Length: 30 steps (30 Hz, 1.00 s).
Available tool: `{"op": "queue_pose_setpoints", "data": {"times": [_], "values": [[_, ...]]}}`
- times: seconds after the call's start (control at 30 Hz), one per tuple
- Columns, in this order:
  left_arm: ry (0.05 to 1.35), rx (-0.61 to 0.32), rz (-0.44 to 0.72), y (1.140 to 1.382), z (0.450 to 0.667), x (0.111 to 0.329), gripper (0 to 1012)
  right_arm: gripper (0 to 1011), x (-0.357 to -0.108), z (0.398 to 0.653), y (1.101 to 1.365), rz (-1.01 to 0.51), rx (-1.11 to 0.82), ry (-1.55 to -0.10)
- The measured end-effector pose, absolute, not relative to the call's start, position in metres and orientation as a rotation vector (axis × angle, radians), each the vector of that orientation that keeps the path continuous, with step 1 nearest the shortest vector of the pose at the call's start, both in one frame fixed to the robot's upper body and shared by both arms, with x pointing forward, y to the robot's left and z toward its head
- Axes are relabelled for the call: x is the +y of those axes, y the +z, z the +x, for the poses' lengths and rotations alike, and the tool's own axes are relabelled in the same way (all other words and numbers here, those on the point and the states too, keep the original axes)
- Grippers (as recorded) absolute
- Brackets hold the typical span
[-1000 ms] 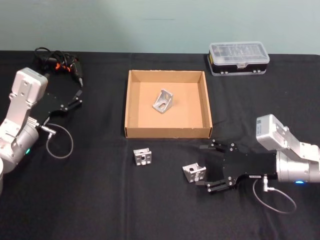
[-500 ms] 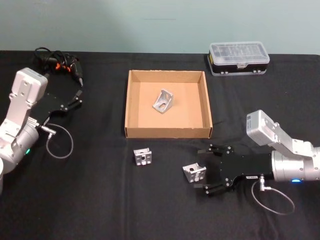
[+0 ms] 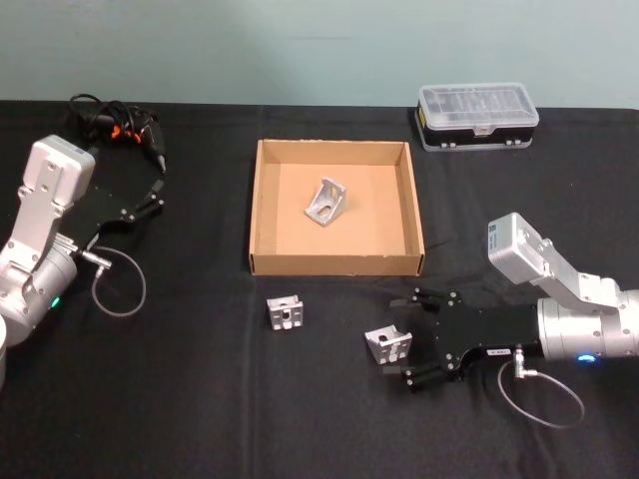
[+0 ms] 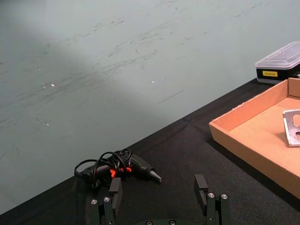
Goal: Use one hand to pick up the angle iron from the table and place it into the box.
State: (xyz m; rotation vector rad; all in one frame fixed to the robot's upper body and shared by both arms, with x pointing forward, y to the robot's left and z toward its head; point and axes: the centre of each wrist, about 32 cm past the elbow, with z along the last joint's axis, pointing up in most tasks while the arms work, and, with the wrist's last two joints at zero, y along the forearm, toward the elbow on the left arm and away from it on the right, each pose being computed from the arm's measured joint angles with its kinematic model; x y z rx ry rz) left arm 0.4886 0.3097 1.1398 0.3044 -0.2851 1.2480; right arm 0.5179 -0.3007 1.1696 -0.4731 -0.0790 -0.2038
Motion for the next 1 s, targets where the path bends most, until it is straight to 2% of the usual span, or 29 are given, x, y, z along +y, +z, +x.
{"op": "queue_pose_setpoints", "data": {"times": [0.17, 0.27, 0.37, 0.4, 0.47, 0.7, 0.77, 0.9, 1.0], "values": [[1.248, -0.285, 0.304, 1.1398, 0.4886, 0.3097, 1011, 969, -0.3009, 0.5177, 1.1696, -0.473, -0.080, -0.205], [1.248, -0.285, 0.304, 1.1398, 0.4886, 0.3097, 1011, 870, -0.3011, 0.5176, 1.1697, -0.473, -0.082, -0.206], [1.248, -0.285, 0.304, 1.1398, 0.4886, 0.3096, 1011, 820, -0.3012, 0.5175, 1.1698, -0.473, -0.083, -0.206], [1.248, -0.285, 0.304, 1.1398, 0.4886, 0.3097, 1011, 768, -0.3012, 0.5175, 1.1699, -0.473, -0.084, -0.207], [1.248, -0.285, 0.304, 1.1398, 0.4886, 0.3097, 1011, 734, -0.3013, 0.5175, 1.1699, -0.473, -0.084, -0.207], [1.248, -0.285, 0.304, 1.1398, 0.4886, 0.3097, 1011, 489, -0.3015, 0.5173, 1.1700, -0.473, -0.086, -0.209], [1.248, -0.285, 0.304, 1.1398, 0.4886, 0.3097, 1011, 448, -0.3015, 0.5173, 1.1700, -0.473, -0.087, -0.209], [1.248, -0.285, 0.304, 1.1398, 0.4886, 0.3097, 1011, 285, -0.3016, 0.5173, 1.1700, -0.473, -0.087, -0.210], [1.248, -0.285, 0.304, 1.1398, 0.4886, 0.3096, 1011, 226, -0.3016, 0.5172, 1.1699, -0.473, -0.088, -0.210]]}}
